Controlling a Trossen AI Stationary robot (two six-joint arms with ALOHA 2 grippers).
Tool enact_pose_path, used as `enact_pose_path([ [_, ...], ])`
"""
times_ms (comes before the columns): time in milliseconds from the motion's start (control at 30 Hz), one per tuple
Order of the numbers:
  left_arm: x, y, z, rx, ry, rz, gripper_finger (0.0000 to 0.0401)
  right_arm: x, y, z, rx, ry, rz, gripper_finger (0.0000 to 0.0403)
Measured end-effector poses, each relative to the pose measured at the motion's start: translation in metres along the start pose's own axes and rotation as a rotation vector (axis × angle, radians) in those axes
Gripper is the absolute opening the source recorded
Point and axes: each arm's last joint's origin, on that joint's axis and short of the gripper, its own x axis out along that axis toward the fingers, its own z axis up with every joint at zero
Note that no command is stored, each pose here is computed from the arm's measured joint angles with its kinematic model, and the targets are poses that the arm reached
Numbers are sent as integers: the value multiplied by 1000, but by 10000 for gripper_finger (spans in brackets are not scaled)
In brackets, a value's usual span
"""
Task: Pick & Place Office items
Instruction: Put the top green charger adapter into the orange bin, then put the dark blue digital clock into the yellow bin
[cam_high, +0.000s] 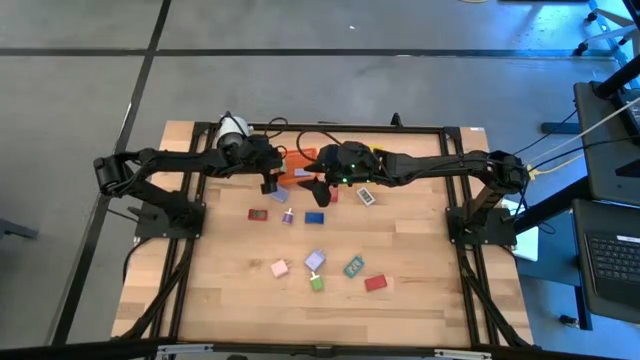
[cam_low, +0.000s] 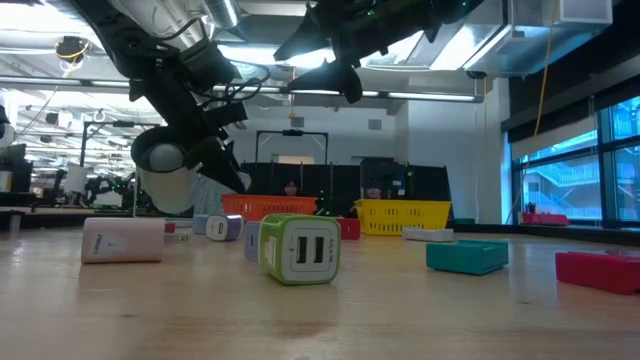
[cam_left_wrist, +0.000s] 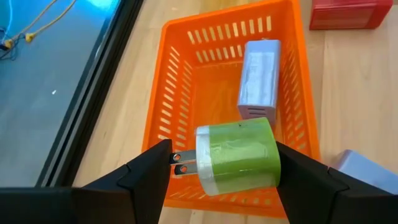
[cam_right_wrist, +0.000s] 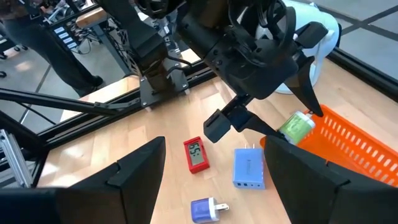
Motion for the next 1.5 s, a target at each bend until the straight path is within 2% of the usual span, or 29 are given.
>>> enact_pose_path([
  [200, 0, -1, 0, -41, -5, -21, 259, 0, 0, 0, 9, 0, 0, 276],
  [400, 0, 0, 0, -59, 4, 2, 281, 0, 0, 0, 18, 0, 0, 276],
  [533, 0, 1, 1, -113, -3, 22, 288, 0, 0, 0, 24, -1, 1, 276],
  [733, 0, 1, 2, -132, -14, 25, 294, 0, 0, 1, 24, -7, 3, 276],
  [900, 0, 1, 6, -130, -60, 18, 294, 0, 0, 0, 22, -6, 3, 276],
  [1000, -4, -1, 16, -103, -148, 31, 294, 0, 0, 0, 19, -8, -3, 276],
  [1133, -22, -5, 40, -25, -311, 46, 281, 0, -2, 0, -1, -18, -54, 276],
  [1300, -72, -3, 72, -16, -528, 77, 233, -1, -7, 0, -32, -19, -145, 269],
  [1400, -102, -2, 73, -63, -615, 36, 205, -8, -10, 1, -81, -14, -247, 251],
  [1500, -120, -2, 65, -114, -602, -16, 193, -22, -9, 10, -125, -41, -297, 228],
])
